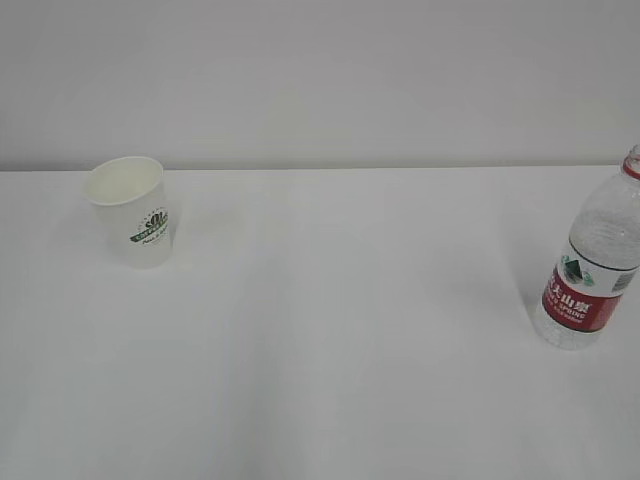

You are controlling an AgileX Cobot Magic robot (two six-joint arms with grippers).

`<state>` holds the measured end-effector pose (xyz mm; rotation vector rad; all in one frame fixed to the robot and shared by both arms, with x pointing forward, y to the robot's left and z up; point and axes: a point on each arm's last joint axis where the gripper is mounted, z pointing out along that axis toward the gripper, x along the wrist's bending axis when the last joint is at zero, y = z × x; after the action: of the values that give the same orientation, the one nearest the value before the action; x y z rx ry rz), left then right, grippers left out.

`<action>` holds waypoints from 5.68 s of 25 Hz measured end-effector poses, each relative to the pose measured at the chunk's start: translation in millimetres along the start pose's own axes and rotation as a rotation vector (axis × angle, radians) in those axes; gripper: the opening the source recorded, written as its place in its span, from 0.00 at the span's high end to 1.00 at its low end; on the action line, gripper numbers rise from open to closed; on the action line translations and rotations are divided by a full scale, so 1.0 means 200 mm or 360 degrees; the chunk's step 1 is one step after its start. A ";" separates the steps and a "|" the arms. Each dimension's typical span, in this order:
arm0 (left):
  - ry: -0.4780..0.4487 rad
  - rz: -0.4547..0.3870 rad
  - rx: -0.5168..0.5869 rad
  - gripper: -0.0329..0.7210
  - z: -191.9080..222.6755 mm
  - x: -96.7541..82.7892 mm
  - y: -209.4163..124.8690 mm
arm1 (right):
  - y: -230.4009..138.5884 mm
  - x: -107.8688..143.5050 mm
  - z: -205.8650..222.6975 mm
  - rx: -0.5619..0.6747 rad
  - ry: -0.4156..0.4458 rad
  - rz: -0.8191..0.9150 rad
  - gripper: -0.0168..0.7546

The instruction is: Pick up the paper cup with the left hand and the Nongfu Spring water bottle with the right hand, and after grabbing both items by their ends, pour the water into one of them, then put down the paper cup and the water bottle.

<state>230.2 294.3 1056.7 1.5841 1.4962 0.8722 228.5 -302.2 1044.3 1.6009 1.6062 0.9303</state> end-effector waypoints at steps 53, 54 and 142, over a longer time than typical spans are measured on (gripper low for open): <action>0.0003 0.0002 -0.0082 0.26 -0.02 0.00 0.03 | 0.07 0.00 -0.05 -0.0187 0.0009 -0.0109 0.22; 0.0001 0.0002 -0.0102 0.26 -0.03 0.00 0.04 | 0.07 0.00 -0.05 -0.0196 0.0009 -0.0109 0.22; -0.0040 -0.0010 0.0152 0.35 1.30 -0.05 0.05 | 0.30 0.05 0.95 -0.0335 0.0024 -0.0079 0.22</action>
<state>462.9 264.3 944.5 1.6524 1.5440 0.7847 422.2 -288.2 996.8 1.4068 1.4976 1.0501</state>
